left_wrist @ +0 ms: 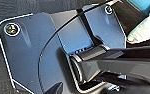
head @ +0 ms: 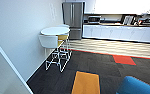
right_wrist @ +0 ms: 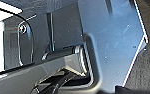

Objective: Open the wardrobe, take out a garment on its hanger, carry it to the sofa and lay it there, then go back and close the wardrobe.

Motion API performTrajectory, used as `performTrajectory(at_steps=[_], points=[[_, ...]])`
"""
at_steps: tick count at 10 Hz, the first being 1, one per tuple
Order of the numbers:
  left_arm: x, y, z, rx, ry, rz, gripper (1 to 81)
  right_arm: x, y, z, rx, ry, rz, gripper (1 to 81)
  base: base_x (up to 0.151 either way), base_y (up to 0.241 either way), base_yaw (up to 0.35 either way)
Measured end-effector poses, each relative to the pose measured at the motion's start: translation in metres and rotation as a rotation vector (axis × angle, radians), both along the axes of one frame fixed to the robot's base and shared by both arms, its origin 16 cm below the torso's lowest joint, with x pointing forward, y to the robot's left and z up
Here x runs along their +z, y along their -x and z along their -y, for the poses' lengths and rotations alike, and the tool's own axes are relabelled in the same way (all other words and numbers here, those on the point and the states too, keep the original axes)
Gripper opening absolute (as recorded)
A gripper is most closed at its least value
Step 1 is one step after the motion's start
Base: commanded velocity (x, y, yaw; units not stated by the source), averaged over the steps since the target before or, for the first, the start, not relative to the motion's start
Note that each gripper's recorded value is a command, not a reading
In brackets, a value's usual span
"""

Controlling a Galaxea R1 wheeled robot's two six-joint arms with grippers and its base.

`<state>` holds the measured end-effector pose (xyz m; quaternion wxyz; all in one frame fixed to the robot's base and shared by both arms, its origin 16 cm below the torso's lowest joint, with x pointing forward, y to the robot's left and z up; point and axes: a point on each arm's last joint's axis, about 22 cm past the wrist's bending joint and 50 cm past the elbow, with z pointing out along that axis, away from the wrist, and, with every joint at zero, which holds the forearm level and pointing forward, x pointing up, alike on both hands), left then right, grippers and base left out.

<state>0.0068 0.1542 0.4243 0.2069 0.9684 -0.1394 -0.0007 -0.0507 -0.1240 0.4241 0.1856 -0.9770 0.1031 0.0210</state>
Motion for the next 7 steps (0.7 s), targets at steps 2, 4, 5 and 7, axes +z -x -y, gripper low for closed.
performTrajectory(at_steps=[2, 4, 5, 7], points=[[0.0000, -0.0028, 0.0009, 0.000, 0.001, 0.004, 81.1, 0.0000, 0.0000, 0.0000, 0.001, 0.000, 0.000, 81.1, 0.000, 0.000, 0.300], [-0.0001, -0.0028, 0.0005, -0.001, 0.001, 0.004, 81.1, 0.0001, 0.0008, 0.0000, 0.000, 0.000, -0.001, 81.1, 0.000, 0.000, 0.300], [0.0000, -0.0025, 0.0005, -0.001, 0.001, 0.004, 81.1, 0.0000, 0.0004, 0.0003, 0.000, 0.000, 0.000, 81.1, 0.000, 0.000, 0.300], [-0.0001, -0.0034, 0.0006, -0.001, 0.001, 0.005, 81.1, 0.0001, 0.0007, 0.0000, 0.000, 0.000, -0.001, 81.1, 0.000, 0.000, 0.300]])
